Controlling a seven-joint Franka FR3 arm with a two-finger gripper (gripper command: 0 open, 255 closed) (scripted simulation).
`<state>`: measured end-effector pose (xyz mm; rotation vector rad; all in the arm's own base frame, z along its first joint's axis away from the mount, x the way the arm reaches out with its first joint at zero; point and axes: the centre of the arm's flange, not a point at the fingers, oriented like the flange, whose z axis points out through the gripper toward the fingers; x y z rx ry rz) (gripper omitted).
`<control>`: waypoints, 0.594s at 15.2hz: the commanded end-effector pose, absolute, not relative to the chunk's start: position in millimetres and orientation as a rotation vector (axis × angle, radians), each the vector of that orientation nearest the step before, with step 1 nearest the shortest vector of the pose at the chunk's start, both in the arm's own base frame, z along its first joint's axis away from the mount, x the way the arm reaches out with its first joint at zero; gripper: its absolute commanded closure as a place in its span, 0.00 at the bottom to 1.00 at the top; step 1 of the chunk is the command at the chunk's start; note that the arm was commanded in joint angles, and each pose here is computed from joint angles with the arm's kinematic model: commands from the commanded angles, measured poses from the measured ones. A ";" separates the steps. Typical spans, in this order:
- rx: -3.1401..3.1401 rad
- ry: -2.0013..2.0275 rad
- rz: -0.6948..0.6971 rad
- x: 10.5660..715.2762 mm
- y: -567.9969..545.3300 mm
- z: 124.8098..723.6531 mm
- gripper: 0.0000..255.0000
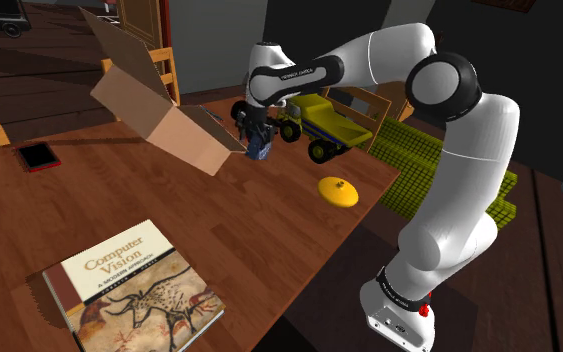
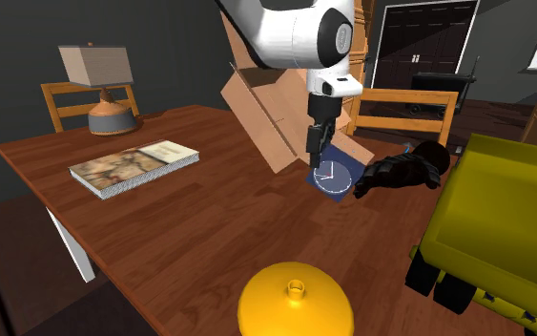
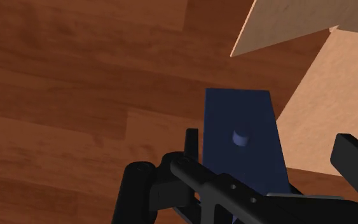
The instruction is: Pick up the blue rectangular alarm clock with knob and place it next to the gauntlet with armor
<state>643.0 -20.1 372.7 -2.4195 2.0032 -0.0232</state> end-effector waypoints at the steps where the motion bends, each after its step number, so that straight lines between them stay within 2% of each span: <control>1: -2.420 2.003 -0.023 641.1 -19.0 395.4 0.00; 9: -2.420 2.003 -0.023 641.0 -18.9 405.8 0.00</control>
